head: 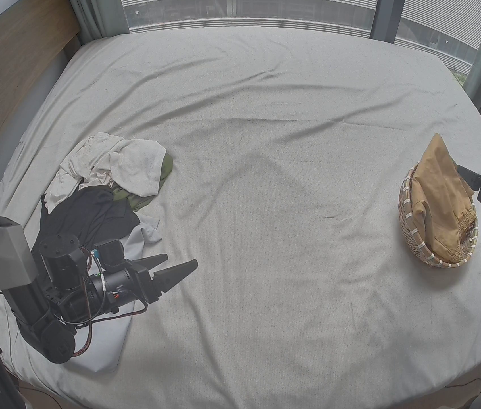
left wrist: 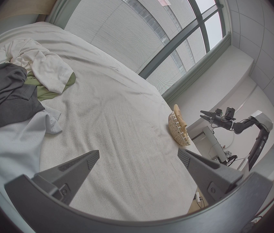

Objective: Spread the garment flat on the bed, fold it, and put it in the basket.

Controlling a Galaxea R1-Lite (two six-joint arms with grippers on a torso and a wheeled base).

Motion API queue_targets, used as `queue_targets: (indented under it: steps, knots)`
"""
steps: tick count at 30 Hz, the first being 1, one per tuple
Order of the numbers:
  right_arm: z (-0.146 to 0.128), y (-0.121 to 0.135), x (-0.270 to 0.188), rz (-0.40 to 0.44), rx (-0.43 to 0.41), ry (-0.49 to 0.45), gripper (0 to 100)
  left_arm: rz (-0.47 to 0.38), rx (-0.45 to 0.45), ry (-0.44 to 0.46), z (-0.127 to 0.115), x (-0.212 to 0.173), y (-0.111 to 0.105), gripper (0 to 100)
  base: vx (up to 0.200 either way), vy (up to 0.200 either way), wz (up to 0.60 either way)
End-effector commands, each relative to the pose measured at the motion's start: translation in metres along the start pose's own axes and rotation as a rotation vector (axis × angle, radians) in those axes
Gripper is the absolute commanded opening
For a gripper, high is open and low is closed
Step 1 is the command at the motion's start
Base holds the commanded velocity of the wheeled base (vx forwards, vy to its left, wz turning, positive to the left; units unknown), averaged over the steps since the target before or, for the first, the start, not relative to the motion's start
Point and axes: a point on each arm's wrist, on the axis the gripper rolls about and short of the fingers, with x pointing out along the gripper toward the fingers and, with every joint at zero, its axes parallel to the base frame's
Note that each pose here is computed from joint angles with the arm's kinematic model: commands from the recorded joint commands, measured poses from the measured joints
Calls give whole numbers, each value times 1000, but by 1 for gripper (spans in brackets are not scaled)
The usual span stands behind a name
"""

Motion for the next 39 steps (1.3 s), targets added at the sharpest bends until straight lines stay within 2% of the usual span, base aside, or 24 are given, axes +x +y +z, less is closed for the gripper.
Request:
queue_targets:
  steps: [1,4,6,10,12,15,17,20,25,27,31,34,37,39]
  knots:
    - [6,39,-18,156,-17,-32,100,-7,10,-18,4,-2,-3,100,0,0,0]
    - [-7,60,-15,271,-8,19,100,-34,27,-71,20,-13,-16,100,0,0,0]
    - [-15,71,-17,339,-12,32,100,-78,10,-116,33,-27,-32,100,0,0,0]
    - [-27,97,-29,485,-43,2,100,-200,-51,-248,67,-62,-68,100,0,0,0]
    - [-21,102,-42,519,-68,-62,100,-229,-29,-300,77,-81,-81,100,0,0,0]
    - [-10,101,-62,521,-95,-140,100,-244,12,-357,84,-107,-97,100,0,0,0]
    - [-10,99,-73,519,-98,-153,100,-241,28,-372,85,-120,-103,100,0,0,0]
    - [-10,95,-99,502,-95,-157,100,-222,56,-353,72,-152,-118,100,0,0,0]
    - [-22,87,-136,448,-78,-169,100,-166,54,-319,45,-185,-126,100,0,0,0]
    - [-37,81,-156,420,-65,-166,100,-109,70,-306,28,-200,-128,100,0,0,0]
    - [-62,70,-184,346,-51,-171,100,33,70,-310,10,-218,-129,100,0,0,0]
    - [-84,65,-204,299,-53,-183,100,106,95,-292,-3,-229,-129,100,0,0,0]
    - [-104,62,-220,289,-53,-187,100,154,126,-288,-16,-240,-129,100,0,0,0]
    - [-126,59,-233,283,-41,-152,100,207,145,-289,-31,-251,-129,100,0,0,0]
